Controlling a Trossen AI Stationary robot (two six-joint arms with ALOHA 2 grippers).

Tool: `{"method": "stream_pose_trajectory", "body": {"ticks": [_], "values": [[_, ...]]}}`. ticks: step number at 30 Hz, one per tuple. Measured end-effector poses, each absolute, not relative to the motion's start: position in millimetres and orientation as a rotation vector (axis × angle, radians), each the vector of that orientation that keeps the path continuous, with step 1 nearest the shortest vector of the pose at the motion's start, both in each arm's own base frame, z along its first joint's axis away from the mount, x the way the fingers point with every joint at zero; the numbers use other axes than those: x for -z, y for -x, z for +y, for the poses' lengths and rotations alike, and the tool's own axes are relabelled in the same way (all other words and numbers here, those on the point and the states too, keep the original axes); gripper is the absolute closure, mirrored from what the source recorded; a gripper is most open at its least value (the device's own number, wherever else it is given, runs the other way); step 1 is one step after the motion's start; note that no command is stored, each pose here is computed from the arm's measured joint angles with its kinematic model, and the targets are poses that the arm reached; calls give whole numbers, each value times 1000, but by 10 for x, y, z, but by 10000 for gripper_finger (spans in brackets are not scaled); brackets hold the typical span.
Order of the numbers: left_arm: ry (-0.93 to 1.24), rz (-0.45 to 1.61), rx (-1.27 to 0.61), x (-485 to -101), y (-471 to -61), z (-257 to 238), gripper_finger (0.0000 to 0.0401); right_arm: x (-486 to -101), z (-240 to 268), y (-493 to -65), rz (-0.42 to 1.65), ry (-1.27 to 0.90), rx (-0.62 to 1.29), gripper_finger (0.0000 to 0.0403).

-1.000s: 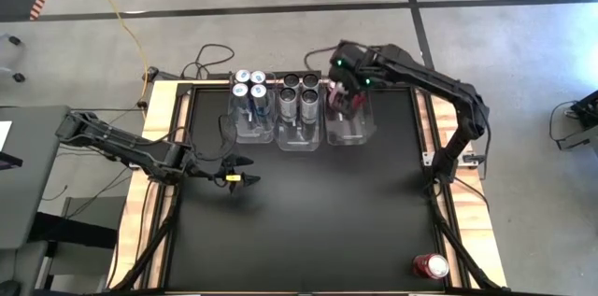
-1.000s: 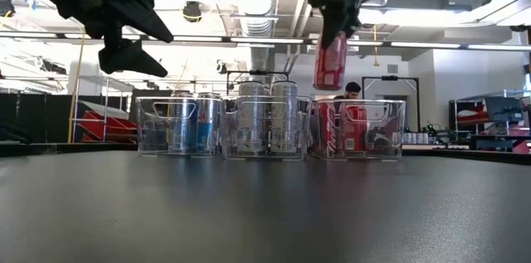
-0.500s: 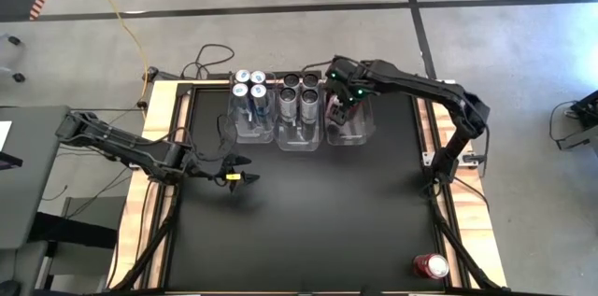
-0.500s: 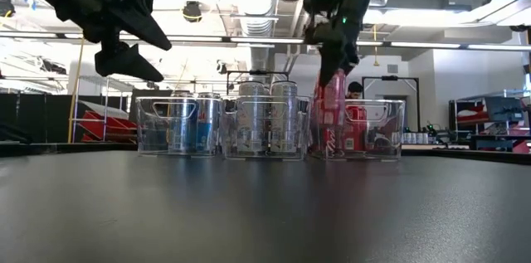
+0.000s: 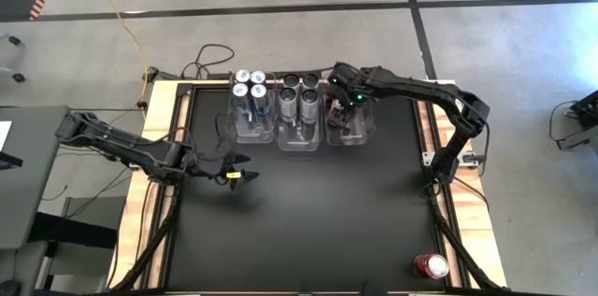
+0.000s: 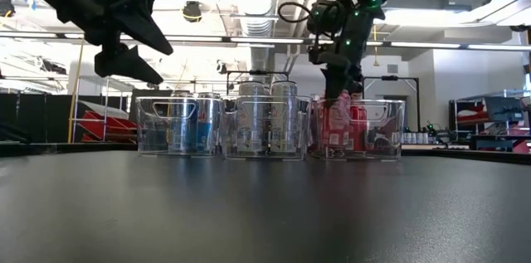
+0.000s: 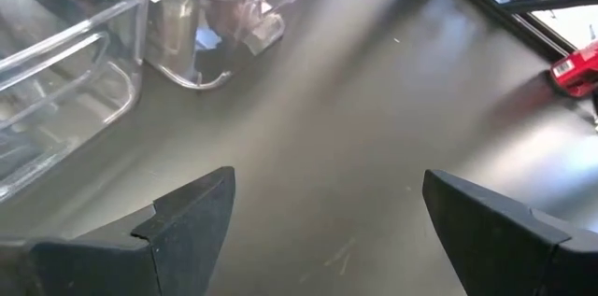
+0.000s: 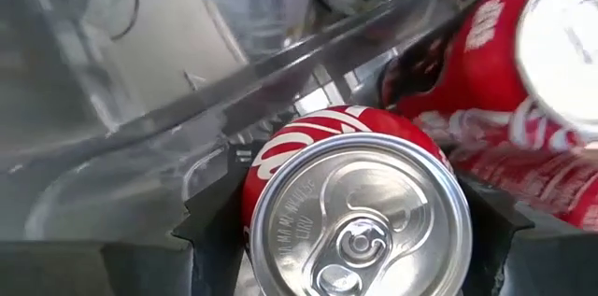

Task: Sort soda cans
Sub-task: Put the top red soda can into the right transparent bin

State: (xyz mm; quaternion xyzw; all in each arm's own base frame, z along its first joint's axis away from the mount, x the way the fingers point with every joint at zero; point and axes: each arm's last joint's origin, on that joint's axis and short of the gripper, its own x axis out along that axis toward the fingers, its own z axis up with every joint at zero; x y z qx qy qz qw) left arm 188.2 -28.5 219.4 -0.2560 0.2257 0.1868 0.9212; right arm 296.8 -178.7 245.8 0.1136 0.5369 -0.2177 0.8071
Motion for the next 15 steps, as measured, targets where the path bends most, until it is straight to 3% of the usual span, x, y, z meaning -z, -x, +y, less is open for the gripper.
{"method": "stream_pose_trajectory", "body": {"ticks": [8,15], "values": [[548,467,-386,-2194,-1893,-229,58,-2466,-1898,-2955,1107,-235,491,17],[560,461,-386,-2199,-1898,-224,58,-2467,-1929,-2934,1106,-244,495,44]]}}
